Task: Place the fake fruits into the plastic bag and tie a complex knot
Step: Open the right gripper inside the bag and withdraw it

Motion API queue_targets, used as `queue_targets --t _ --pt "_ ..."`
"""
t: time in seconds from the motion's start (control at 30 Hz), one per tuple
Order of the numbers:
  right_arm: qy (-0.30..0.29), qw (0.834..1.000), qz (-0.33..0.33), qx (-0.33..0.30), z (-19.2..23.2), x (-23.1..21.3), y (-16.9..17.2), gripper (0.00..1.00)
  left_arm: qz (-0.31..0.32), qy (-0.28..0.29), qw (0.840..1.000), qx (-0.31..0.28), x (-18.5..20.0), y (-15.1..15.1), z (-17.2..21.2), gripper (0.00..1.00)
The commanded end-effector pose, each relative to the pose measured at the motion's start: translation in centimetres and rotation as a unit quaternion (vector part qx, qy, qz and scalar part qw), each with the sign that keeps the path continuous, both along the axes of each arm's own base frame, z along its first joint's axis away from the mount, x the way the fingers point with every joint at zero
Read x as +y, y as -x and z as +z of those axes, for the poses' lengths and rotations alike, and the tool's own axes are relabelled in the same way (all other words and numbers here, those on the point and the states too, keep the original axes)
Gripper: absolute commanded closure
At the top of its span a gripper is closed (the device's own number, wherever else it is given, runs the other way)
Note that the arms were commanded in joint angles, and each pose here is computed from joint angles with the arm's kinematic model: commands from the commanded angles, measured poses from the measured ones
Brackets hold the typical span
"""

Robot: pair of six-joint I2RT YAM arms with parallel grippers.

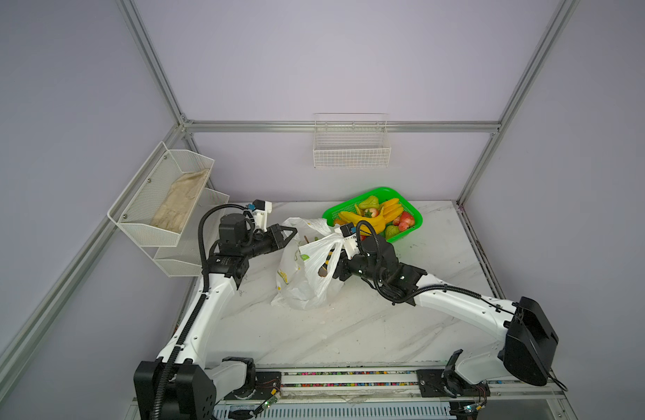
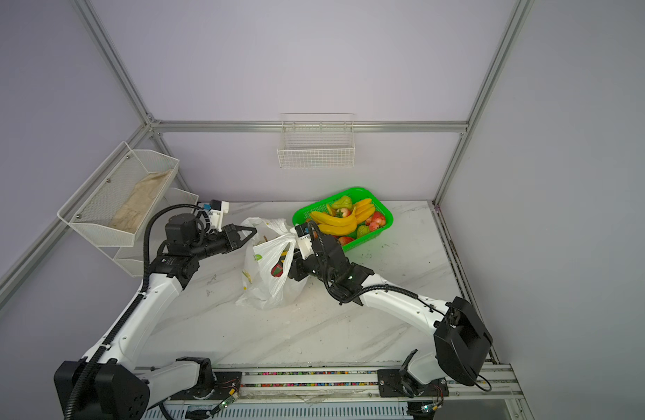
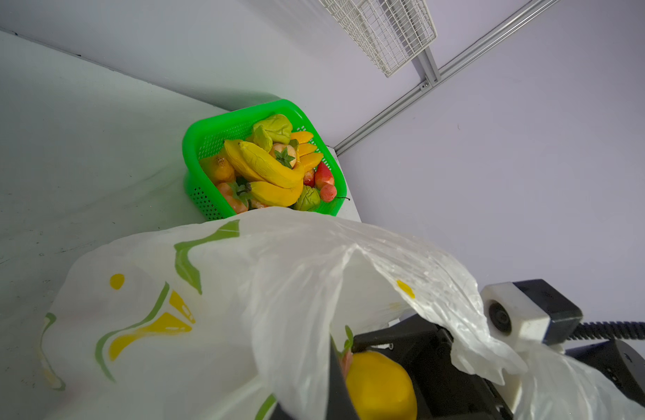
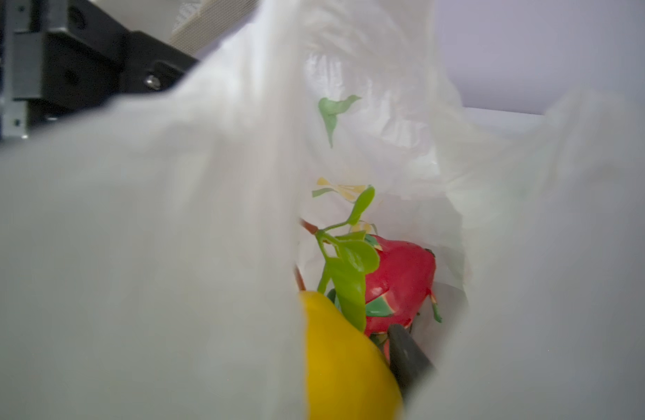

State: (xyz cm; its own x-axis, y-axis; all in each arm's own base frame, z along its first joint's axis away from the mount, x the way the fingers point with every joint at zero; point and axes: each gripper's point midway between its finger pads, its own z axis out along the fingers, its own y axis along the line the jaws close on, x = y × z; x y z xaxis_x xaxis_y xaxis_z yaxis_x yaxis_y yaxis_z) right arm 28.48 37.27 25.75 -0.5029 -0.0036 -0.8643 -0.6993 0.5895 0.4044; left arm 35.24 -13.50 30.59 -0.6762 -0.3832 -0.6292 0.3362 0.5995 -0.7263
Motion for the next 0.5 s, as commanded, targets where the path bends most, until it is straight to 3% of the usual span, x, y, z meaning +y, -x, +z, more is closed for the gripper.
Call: queue_targets --t 0.0,0.47 --pt "-0.046 0.999 -0.014 -0.007 0.9 0.0 -0.5 0.71 -0.002 -0.011 1.000 -0.007 0.0 0.2 -0.7 1.00" --pt "-0.032 0.997 -0.040 0.049 -3.7 1.2 -1.9 0.56 -0.007 -0.005 1.000 -0.005 -0.2 0.3 -0.5 1.00"
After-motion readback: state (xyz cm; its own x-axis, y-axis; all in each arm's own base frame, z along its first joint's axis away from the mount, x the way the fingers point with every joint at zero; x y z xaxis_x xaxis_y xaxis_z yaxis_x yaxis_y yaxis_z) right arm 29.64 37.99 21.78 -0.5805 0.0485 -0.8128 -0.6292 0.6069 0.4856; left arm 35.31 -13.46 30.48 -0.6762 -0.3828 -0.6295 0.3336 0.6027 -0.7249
